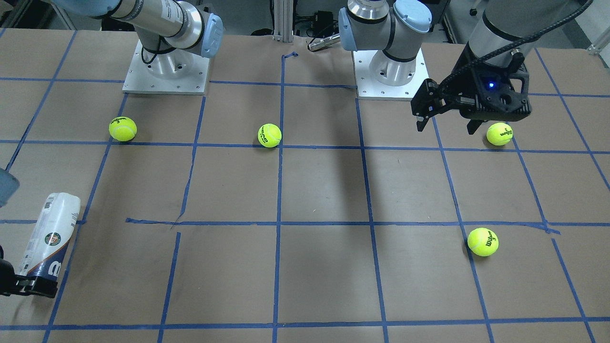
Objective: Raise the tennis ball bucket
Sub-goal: 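Close the right gripper on the can's rim, then carry the can with the right gripper toward the table center, then release the can lying on its side and raise the right gripper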
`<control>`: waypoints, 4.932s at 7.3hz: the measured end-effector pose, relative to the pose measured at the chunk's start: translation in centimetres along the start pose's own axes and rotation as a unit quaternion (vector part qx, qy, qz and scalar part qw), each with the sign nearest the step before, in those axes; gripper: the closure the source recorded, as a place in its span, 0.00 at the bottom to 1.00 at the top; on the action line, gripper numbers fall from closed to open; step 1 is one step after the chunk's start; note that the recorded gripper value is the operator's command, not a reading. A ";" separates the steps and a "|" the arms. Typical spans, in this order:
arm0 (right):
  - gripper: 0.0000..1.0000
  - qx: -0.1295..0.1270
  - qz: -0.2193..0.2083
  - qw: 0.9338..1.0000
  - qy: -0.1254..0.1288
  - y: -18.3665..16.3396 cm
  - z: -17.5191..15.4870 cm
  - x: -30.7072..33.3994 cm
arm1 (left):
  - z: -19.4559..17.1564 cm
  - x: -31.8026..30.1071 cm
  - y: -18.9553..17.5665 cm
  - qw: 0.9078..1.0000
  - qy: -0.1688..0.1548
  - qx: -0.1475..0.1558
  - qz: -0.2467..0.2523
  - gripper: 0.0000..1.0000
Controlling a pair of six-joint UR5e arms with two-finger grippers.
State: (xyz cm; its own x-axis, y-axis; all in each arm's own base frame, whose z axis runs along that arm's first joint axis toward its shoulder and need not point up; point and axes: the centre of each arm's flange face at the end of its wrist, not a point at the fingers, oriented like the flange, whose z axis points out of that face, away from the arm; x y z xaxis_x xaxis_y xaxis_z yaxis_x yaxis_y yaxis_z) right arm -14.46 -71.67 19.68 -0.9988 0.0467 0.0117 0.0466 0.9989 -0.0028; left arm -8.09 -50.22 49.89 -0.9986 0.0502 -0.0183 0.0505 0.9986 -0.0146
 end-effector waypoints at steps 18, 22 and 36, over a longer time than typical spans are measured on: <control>0.72 0.100 -0.536 0.838 0.039 13.0 -15.0 -47.5 | -1.8 -3.9 0.3 1.000 -0.004 0.018 0.003 0.00; 0.65 0.134 -0.687 0.714 0.032 16.8 -7.8 -58.0 | -2.0 -4.0 0.4 1.000 -0.005 0.019 0.003 0.00; 0.00 0.082 -0.548 0.833 -0.015 12.2 -17.8 -41.1 | 2.8 -7.7 -1.3 0.999 0.011 -0.023 -0.040 0.00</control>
State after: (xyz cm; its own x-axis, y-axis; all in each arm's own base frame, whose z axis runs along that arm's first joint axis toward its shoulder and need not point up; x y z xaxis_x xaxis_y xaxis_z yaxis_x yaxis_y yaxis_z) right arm 27.40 -61.36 36.92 -0.4412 -0.8945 0.0723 -0.8920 0.4283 -0.1444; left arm -0.42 -51.98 47.28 -0.9996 -0.0293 0.0027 -0.0292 0.9991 0.0309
